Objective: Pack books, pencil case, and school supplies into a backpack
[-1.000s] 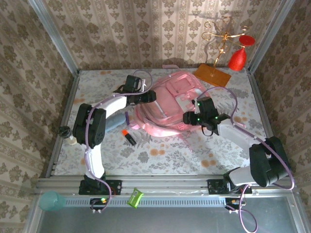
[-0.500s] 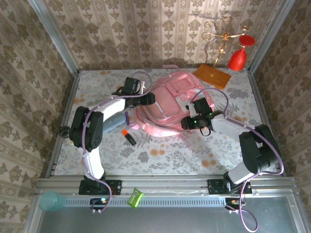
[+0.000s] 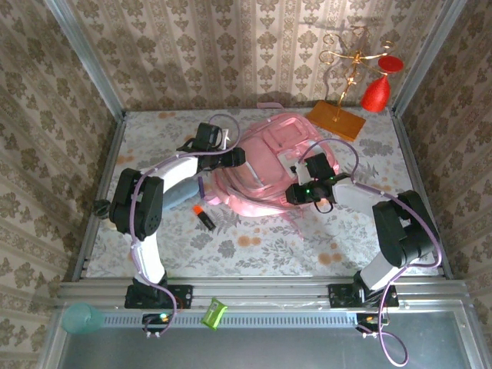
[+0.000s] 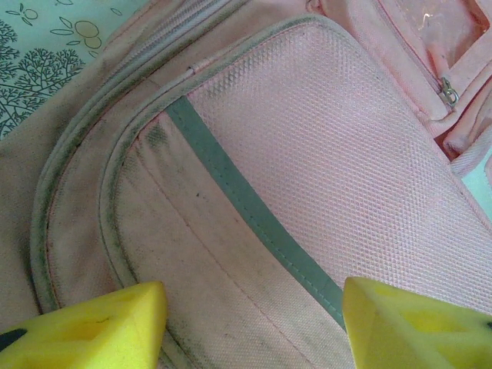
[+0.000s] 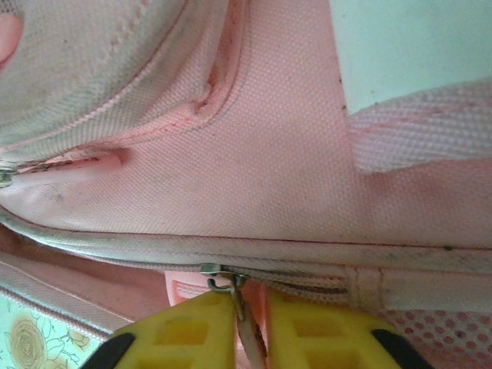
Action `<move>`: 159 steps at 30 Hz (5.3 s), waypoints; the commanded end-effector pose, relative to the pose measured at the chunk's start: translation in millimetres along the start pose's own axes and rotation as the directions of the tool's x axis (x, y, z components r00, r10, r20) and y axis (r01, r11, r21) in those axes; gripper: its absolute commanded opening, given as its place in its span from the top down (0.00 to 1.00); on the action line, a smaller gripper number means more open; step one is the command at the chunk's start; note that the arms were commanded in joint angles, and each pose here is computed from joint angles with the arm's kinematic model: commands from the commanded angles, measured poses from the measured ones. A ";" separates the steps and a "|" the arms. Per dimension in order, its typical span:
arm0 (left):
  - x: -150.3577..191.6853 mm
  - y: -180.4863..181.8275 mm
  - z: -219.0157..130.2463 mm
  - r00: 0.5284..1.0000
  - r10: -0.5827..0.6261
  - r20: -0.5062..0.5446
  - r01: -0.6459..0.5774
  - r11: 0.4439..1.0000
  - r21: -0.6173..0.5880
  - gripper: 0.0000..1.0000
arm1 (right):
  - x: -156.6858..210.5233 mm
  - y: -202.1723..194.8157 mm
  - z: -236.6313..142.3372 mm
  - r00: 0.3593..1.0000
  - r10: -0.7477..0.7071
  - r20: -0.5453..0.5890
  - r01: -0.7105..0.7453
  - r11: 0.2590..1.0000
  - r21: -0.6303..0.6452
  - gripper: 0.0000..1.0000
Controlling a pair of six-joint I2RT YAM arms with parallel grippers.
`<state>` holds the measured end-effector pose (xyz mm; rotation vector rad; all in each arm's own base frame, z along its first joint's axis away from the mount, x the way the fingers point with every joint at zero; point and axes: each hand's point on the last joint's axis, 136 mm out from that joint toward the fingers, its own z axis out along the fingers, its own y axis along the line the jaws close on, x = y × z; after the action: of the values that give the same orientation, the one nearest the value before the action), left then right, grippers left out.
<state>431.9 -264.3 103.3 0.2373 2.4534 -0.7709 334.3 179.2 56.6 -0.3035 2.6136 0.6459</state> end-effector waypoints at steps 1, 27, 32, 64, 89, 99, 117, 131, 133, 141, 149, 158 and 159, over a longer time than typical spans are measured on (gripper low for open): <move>11.0 -2.4 -9.7 1.000 0.010 -0.023 -0.011 1.000 -0.014 0.37 | -12.8 1.8 -11.3 0.997 -0.020 0.073 0.022 1.000 -0.018 0.90; 119.7 -15.7 22.0 0.994 -0.023 -0.103 0.017 0.998 -0.053 0.45 | 24.9 36.3 -45.3 0.947 -0.191 -0.259 0.213 0.975 0.057 0.95; 126.8 -11.8 24.6 0.993 -0.029 -0.110 0.022 0.998 -0.066 0.46 | 18.8 8.1 -45.9 0.922 -0.208 -0.327 0.281 0.940 0.192 0.91; 85.5 -46.5 -25.7 0.995 0.011 0.101 -0.011 1.000 0.008 0.41 | -14.6 97.2 -23.1 0.996 -0.091 -0.014 0.086 0.971 -0.223 1.00; 0.2 -37.6 67.0 0.975 0.167 -0.147 -0.144 0.977 0.155 0.34 | 0.4 44.0 -41.5 0.995 -0.093 -0.024 0.090 0.988 -0.127 1.00; -1.4 -61.3 83.6 0.970 0.175 -0.168 -0.124 0.954 0.273 0.67 | 2.5 24.0 -37.5 0.996 -0.073 -0.058 0.072 0.997 -0.030 1.00; 30.9 -43.9 62.1 0.982 0.125 -0.139 -0.103 0.982 0.159 0.56 | -19.2 50.7 -32.2 0.997 0.078 -0.022 -0.080 0.987 -0.138 1.00; 80.4 -25.0 61.9 0.997 -0.077 -0.022 0.078 0.996 0.032 0.60 | -47.9 106.3 5.2 0.993 0.115 0.022 -0.107 0.968 -0.226 1.00; 84.7 -21.8 56.2 0.997 -0.077 -0.018 0.078 0.997 0.021 0.59 | -50.9 90.1 2.1 0.991 0.133 0.028 -0.124 0.972 -0.199 1.00; 18.2 -46.4 -7.9 0.970 0.121 0.212 -0.123 0.992 -0.002 0.37 | -53.1 95.4 -1.2 0.965 0.258 0.037 -0.236 0.926 -0.294 0.97; 44.9 -49.4 -55.0 0.939 0.236 0.250 -0.227 0.972 -0.066 0.33 | -58.0 105.1 -5.4 0.917 0.398 0.015 -0.357 0.840 -0.409 0.73; 102.3 -65.8 -64.1 0.940 0.268 0.210 -0.275 0.961 0.002 0.37 | -56.5 95.9 -12.8 0.920 0.390 0.037 -0.343 0.848 -0.404 0.71; 105.3 -68.0 -65.0 0.944 0.256 0.209 -0.266 0.964 0.021 0.39 | -56.4 94.6 -14.2 0.920 0.390 0.040 -0.342 0.848 -0.405 0.71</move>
<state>297.2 -281.5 109.6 0.4763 2.1980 -0.6684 342.3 265.5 111.2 0.1400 2.5083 1.2605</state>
